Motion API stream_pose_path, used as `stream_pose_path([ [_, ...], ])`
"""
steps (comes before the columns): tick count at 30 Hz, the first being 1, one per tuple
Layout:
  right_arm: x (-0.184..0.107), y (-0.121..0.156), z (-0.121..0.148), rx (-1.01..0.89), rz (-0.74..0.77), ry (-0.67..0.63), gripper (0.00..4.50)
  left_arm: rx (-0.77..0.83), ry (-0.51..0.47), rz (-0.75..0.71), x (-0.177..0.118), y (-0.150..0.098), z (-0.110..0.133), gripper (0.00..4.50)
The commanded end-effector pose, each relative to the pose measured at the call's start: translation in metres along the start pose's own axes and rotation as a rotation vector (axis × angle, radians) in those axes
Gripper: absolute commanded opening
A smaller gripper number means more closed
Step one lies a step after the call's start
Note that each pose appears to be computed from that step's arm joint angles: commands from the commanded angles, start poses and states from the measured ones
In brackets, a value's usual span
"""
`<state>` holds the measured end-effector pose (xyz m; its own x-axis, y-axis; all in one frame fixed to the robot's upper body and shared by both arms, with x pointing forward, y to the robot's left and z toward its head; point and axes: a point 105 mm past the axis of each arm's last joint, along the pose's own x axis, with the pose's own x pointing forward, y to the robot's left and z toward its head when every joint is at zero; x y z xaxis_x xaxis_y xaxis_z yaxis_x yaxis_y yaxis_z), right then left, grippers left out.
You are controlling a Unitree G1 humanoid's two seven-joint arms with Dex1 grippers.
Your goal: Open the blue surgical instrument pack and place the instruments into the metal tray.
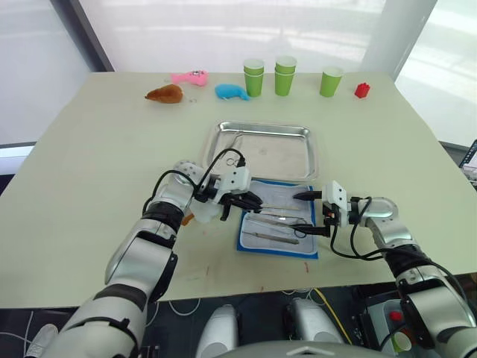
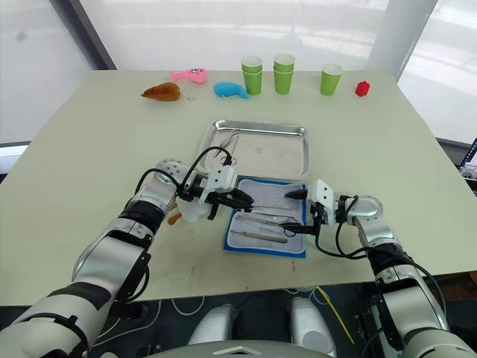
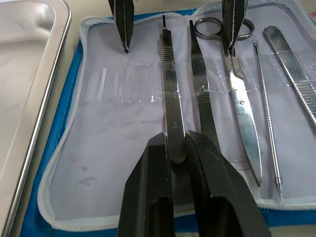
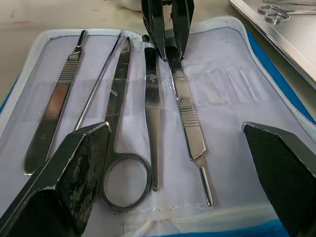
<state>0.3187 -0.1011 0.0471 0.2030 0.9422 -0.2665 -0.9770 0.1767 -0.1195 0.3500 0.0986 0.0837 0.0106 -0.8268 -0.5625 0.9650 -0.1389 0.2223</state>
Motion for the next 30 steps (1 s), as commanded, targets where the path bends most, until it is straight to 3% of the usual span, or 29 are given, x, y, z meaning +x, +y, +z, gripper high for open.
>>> stream_pose_path([
  [1,0.005,0.033,-0.059,0.163,0.059,0.196,4.5,0.041,0.052,-0.007,-0.011,0.007,0.009,0.12],
  [19,0.008,0.034,-0.059,0.166,0.063,0.192,4.5,0.004,0.18,-0.007,-0.037,0.012,0.043,0.12],
  [30,0.01,0.034,-0.059,0.167,0.065,0.19,4.5,0.018,0.193,0.0,-0.059,0.006,0.041,0.12],
])
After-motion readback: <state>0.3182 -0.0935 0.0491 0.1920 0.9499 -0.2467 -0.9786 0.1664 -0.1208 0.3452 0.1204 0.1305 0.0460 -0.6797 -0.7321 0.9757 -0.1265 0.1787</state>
